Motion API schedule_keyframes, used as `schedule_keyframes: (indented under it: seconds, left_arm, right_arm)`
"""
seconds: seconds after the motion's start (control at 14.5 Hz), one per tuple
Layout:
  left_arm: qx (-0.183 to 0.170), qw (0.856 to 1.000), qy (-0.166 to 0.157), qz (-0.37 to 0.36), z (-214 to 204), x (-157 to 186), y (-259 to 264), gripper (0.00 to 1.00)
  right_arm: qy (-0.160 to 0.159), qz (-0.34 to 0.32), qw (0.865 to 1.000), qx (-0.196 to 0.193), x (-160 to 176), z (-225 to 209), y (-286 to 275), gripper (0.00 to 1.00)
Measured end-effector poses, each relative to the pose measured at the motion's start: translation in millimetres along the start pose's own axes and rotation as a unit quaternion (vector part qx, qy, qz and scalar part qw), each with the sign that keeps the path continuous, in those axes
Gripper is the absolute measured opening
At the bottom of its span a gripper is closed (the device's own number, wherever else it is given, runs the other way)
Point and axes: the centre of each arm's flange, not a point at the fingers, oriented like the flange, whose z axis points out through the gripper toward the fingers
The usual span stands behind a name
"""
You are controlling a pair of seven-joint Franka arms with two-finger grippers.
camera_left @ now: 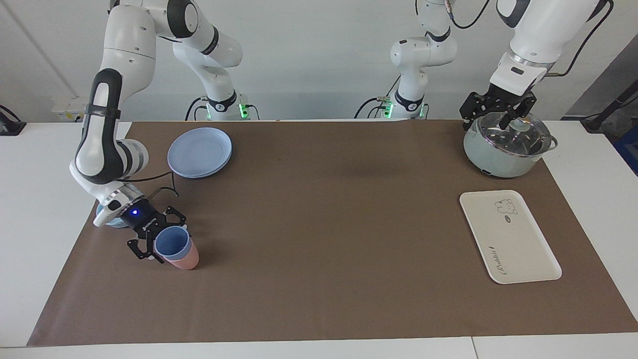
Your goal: Place cup on tray
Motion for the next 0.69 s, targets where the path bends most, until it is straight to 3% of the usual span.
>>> schedule_keyframes:
  seconds: [0.34,0.55,0.69]
  left_arm:
    - [0.000,1.000,0.000,0.000,0.0,0.0,0.0,1.00]
    - [0.000,1.000,0.000,0.000,0.0,0.0,0.0,1.00]
    - [0.000,1.000,0.000,-0.001,0.0,0.0,0.0,1.00]
  right_arm:
    - [0.003,-0.006,1.000,0.001,8.0,13.8,-8.8,0.86]
    - [0.002,-0.008,1.000,-0.002,12.9,13.1,-7.5,0.86]
    - [-0.039,-0.027,0.999,-0.004,36.7,6.3,-8.1,0.86]
